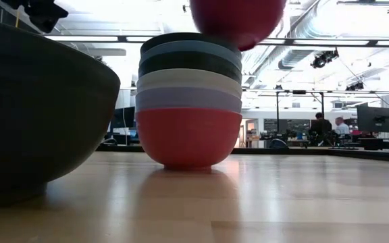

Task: Nest bowls inside each other
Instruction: Stack the pink bowl on the black bowl

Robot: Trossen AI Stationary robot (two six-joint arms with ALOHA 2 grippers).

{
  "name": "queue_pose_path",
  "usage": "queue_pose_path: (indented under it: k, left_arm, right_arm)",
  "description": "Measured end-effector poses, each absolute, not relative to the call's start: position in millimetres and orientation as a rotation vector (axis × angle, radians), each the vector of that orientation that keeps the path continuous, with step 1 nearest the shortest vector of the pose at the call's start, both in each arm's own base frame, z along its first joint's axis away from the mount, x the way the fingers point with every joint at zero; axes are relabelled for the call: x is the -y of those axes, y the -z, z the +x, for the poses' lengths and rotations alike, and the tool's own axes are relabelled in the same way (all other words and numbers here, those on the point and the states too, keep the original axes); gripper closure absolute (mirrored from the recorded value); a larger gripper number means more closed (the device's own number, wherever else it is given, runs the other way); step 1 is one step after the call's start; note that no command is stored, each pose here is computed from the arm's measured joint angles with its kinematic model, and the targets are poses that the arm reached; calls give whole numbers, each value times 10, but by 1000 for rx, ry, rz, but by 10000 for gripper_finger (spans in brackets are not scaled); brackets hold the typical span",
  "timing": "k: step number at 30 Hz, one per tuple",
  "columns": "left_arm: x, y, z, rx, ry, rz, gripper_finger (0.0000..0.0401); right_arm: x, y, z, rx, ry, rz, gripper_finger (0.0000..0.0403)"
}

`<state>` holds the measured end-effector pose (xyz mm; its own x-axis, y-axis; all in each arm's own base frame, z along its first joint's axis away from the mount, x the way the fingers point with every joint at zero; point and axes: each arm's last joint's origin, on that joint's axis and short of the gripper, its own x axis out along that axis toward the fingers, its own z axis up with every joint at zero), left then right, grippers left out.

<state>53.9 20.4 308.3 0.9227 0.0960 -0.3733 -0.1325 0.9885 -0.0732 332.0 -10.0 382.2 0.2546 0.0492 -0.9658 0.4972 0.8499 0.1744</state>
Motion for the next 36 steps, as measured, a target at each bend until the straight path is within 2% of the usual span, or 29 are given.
queue_pose_path:
  k: [11, 29, 36]
  left_arm:
    - [-195, -3050, 526, -413, -111, -100, 227]
    - [-193, -3041, 522, -423, -109, -97, 227]
    - [-193, -3041, 522, -423, -109, -98, 227]
  right_arm:
    - [245, -3612, 3785, -1330, 242, 429, 403]
    - [345, -3620, 3902, -1227, 203, 430, 403]
    - [349, -3451, 4026, -1263, 194, 453, 403]
